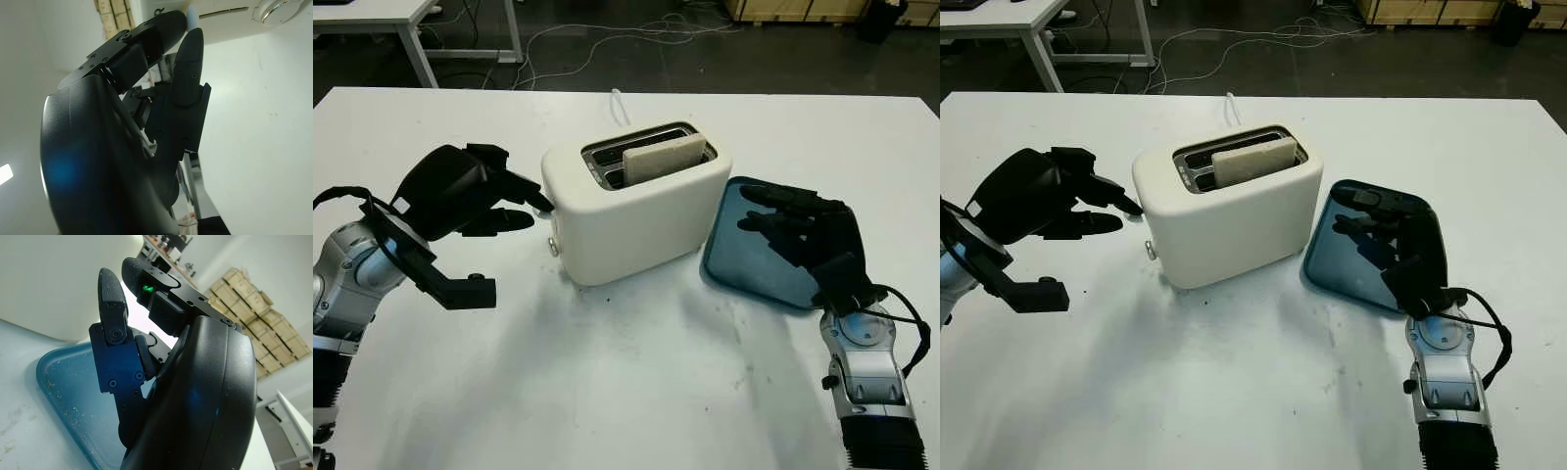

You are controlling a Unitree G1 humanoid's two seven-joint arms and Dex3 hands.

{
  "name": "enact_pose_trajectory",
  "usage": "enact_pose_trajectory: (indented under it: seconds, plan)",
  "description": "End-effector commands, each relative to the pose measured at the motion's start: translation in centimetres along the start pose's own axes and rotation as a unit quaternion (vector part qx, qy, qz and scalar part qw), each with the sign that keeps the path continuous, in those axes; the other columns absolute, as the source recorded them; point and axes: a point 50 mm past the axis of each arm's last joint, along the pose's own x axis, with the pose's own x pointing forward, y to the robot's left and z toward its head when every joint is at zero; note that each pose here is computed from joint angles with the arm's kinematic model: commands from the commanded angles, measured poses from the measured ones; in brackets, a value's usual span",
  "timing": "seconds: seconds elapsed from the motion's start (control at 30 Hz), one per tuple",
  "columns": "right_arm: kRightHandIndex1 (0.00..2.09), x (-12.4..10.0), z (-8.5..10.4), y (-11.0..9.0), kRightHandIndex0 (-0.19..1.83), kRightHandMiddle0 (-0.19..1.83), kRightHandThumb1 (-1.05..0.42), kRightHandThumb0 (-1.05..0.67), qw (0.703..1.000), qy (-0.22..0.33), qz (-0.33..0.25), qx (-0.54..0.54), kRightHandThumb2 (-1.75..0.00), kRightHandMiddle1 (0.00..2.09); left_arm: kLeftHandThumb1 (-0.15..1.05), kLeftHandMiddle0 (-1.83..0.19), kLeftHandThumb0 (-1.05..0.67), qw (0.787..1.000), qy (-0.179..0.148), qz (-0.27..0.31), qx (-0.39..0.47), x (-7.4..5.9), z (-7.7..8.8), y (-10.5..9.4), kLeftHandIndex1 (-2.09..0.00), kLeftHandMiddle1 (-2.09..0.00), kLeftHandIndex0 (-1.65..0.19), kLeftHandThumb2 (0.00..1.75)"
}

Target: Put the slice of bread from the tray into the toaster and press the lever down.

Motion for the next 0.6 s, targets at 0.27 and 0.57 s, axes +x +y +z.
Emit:
enact_pose_trajectory:
  seconds: [0.27, 0.57]
  plan:
    - [0.47, -0.28, -0.13, 0.36, 0.99, 1.04, -0.92, -0.44, 1.0, 0.004, 0.019, 0.005, -0.15, 0.0, 0.92, -0.63, -0.3, 1.0, -0.001, -0.005, 0.014, 0.49, -0.33, -0.06, -0.35, -1.38, -0.96, 0.27]
    - [0.43, -0.53, -0.26, 0.51, 1.01, 1.04, -0.92, -0.42, 1.0, 0.008, 0.026, 0.01, -0.14, 0.0, 0.92, -0.65, -0.27, 1.0, 0.007, 0.013, 0.023, 0.71, -0.81, -0.03, -0.38, -1.37, -0.92, 0.25]
